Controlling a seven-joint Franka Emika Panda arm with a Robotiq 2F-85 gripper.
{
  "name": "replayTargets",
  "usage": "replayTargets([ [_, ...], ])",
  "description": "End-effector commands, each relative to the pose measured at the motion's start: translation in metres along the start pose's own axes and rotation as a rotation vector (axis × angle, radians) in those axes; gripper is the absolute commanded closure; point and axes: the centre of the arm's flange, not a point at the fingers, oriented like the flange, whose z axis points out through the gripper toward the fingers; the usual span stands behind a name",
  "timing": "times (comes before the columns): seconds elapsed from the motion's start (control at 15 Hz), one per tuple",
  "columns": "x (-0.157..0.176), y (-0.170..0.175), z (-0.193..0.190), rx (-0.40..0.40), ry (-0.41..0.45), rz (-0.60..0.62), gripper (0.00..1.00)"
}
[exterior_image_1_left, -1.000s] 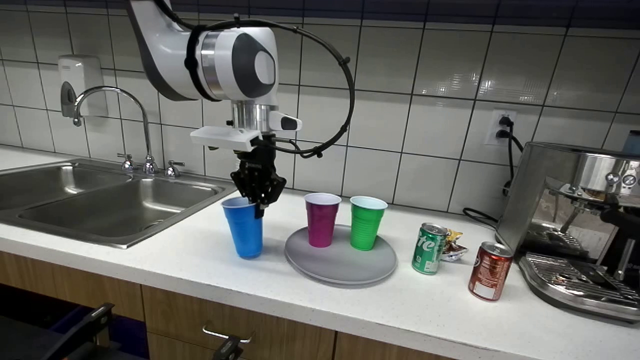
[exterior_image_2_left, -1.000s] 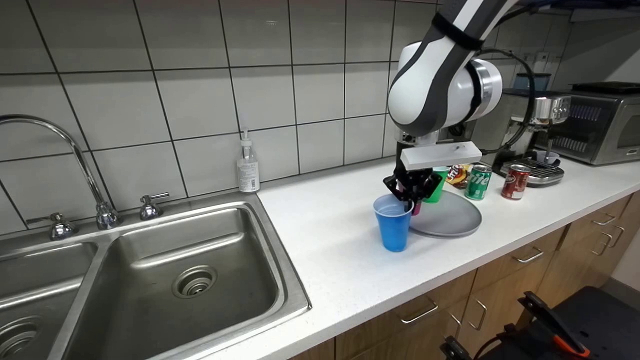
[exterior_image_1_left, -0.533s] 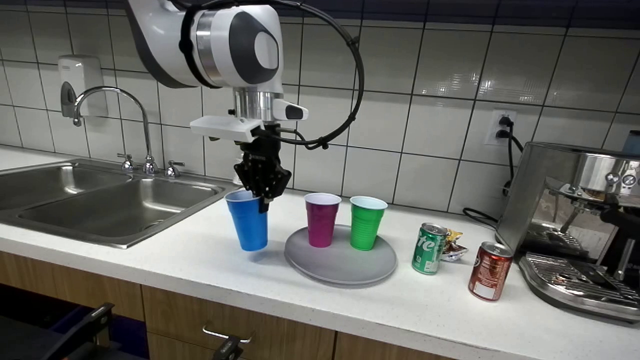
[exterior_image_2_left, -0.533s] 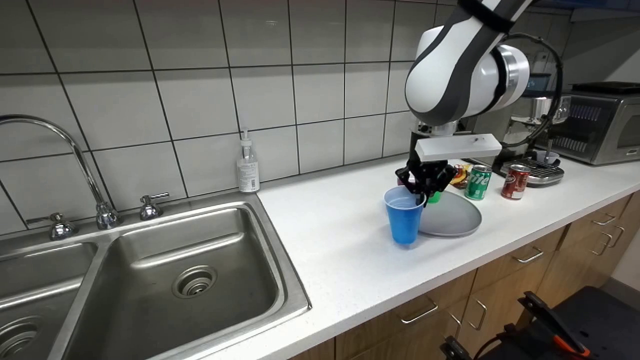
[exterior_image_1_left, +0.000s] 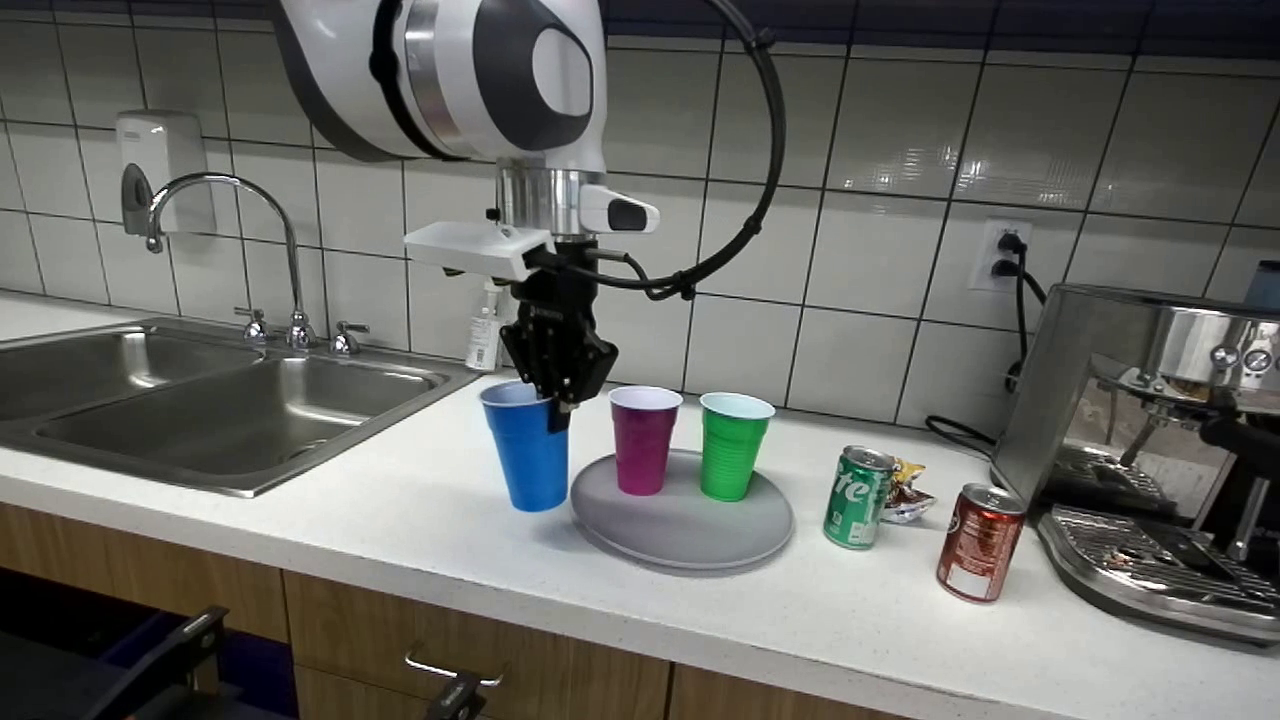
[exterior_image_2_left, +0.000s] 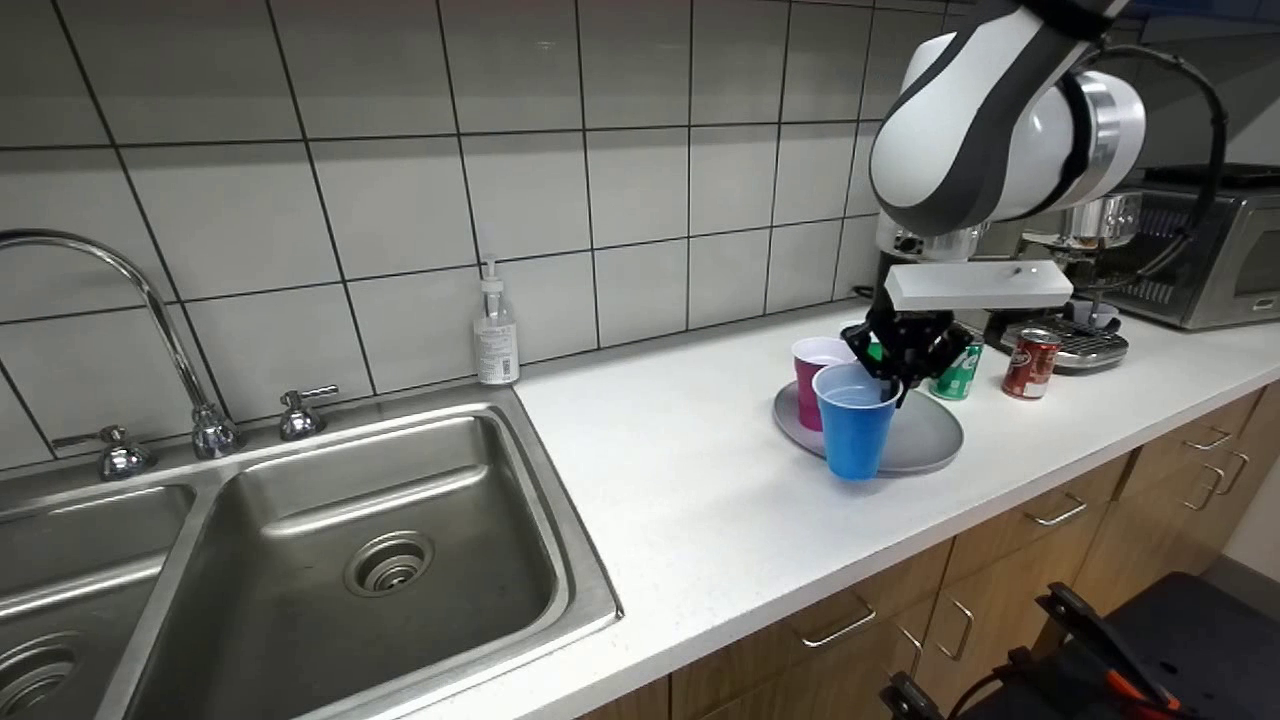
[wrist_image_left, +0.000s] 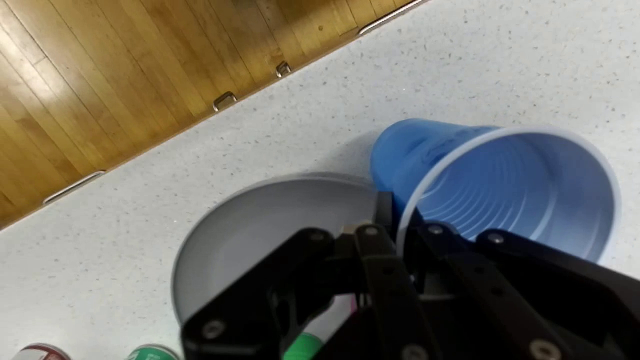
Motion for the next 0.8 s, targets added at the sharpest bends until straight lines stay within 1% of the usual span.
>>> replayTargets([
  [0.0, -0.003, 0.028, -0.009, 0.002, 0.026, 0.061, 0.99],
  [0.4, 0.013, 0.062, -0.005, 0.006, 0.034, 0.162, 0.99],
  [0.73, 0.028, 0.081, -0.003, 0.01, 0.051, 0.23, 0.99],
])
